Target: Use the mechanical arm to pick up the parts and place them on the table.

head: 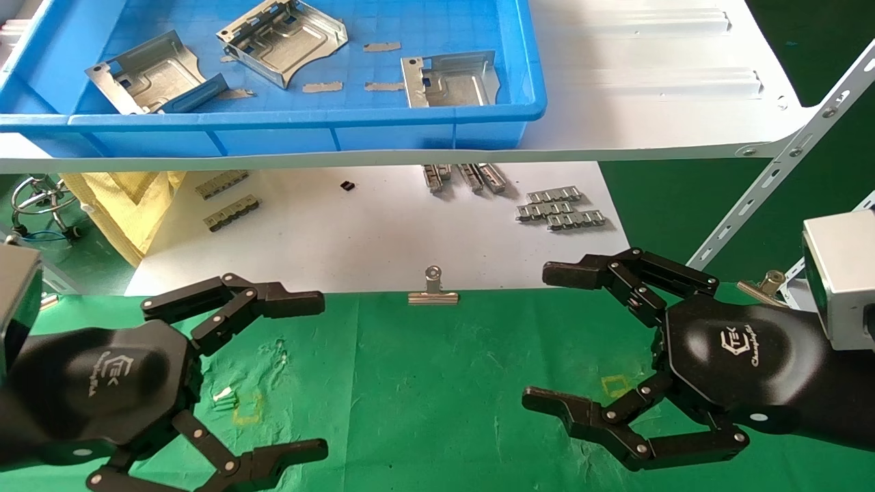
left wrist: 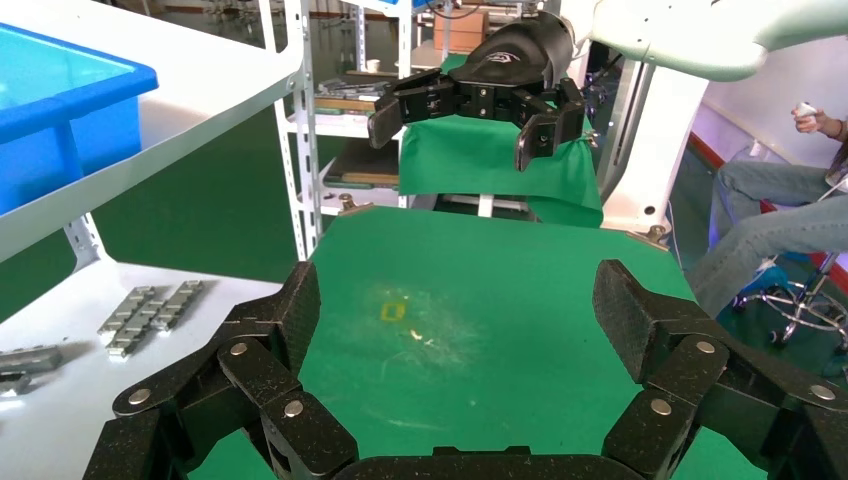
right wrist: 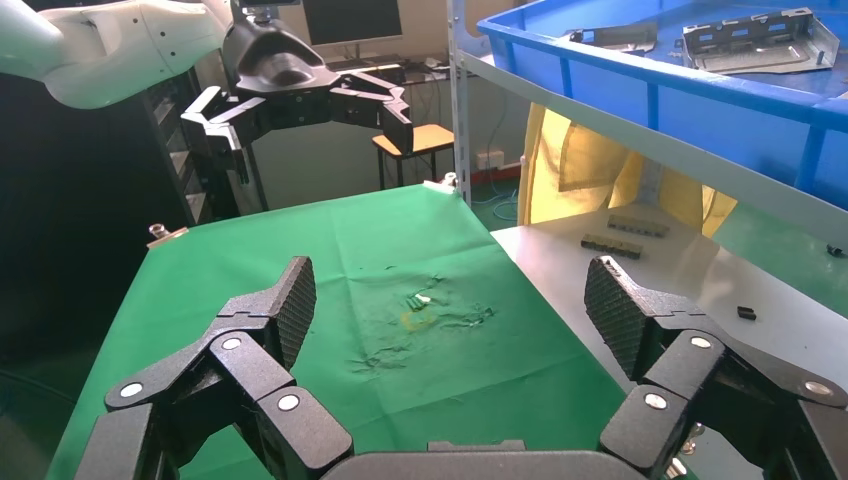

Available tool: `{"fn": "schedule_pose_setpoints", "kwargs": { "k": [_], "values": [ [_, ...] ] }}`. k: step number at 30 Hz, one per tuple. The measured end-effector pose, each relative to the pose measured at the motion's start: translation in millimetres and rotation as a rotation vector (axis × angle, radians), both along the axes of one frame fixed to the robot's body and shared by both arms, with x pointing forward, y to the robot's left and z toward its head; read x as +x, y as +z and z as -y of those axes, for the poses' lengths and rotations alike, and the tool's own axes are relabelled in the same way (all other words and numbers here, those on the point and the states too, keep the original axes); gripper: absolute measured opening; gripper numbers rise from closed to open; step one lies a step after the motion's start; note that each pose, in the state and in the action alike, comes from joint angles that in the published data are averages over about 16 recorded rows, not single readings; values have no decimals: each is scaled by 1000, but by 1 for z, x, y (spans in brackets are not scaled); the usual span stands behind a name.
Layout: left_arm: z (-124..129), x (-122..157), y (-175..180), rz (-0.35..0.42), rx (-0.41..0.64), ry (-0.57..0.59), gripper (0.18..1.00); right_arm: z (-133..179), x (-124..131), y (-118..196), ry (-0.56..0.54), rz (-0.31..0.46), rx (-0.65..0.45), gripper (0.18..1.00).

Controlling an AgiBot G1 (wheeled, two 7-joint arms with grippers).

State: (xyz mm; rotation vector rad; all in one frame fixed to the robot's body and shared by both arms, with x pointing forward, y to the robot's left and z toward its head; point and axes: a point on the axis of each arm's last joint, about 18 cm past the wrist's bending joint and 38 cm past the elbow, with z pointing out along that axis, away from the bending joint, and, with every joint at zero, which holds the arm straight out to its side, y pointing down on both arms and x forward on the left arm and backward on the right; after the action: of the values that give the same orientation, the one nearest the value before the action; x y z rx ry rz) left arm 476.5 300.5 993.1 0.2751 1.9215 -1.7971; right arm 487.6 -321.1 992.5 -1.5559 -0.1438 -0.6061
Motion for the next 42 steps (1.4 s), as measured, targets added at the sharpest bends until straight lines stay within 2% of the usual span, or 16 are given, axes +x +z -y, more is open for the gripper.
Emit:
{"fn": "schedule_pose_setpoints", "kwargs": {
  "k": [15, 21, 27, 33, 42],
  "values": [
    [0, 0, 0, 0, 0, 0, 1001, 0, 0, 0, 0, 0, 0, 977],
    [0, 0, 0, 0, 0, 0, 1001, 0, 0, 0, 0, 0, 0, 929],
    [0, 0, 0, 0, 0, 0, 1001, 0, 0, 0, 0, 0, 0, 842],
    [0, 0, 0, 0, 0, 0, 1001, 0, 0, 0, 0, 0, 0, 723],
    [0, 0, 0, 1, 0, 0, 1001, 0, 0, 0, 0, 0, 0, 498]
  ]
}}
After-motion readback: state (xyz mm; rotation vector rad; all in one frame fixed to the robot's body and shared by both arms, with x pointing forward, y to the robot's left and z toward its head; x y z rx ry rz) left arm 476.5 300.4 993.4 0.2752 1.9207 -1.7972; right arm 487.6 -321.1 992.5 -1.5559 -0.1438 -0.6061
